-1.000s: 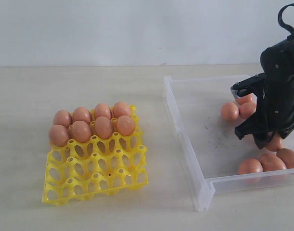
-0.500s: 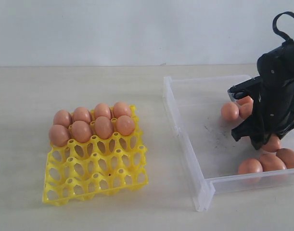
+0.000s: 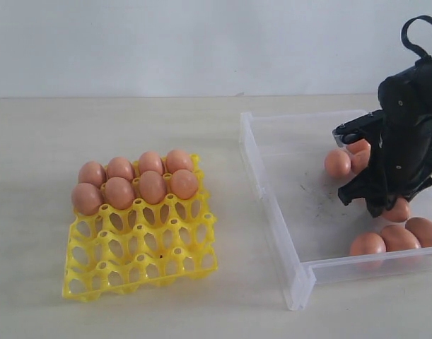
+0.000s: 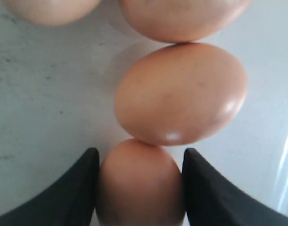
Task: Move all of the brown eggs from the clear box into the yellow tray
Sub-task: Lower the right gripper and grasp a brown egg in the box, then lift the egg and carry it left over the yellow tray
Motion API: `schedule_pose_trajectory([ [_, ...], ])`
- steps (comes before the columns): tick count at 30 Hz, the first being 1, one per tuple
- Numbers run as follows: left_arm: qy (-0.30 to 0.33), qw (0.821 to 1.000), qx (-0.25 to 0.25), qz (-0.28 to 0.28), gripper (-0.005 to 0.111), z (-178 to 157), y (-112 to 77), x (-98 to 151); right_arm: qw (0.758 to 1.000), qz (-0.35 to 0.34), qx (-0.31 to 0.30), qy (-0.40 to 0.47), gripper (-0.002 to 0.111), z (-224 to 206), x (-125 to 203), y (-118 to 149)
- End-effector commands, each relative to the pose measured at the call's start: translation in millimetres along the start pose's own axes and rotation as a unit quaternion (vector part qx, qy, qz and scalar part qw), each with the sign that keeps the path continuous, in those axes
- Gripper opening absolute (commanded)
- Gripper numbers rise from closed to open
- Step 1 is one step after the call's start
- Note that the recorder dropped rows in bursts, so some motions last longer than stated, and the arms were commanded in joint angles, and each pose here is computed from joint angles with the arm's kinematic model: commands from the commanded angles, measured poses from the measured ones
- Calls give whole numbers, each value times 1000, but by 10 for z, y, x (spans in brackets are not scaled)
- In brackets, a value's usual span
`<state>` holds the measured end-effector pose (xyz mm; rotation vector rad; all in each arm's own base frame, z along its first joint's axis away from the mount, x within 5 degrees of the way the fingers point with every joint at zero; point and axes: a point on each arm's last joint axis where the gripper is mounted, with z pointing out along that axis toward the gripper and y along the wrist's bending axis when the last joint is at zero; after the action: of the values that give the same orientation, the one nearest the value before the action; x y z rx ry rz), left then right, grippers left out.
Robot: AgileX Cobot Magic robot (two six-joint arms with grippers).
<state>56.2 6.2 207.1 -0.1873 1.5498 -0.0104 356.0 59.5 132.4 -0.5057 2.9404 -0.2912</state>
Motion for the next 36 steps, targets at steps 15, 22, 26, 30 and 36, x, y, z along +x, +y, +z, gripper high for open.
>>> schedule_pose_trajectory([
  [15,-1,1000,1,-9,4,-1,0,7,935,44,-93,-338,0,-684,-69,406],
  [22,-1,1000,1,-9,4,-1,0,7,866,20,-137,-480,0,-1008,-78,949],
  [26,-1,1000,1,-9,4,-1,0,7,817,7,-185,-547,0,-1218,-58,1317],
  [30,-1,1000,1,-9,4,-1,0,7,765,-41,-234,-598,0,-1422,14,1652],
  [36,-1,1000,1,-9,4,-1,0,7,705,-103,-338,-615,0,-1405,76,2018],
])
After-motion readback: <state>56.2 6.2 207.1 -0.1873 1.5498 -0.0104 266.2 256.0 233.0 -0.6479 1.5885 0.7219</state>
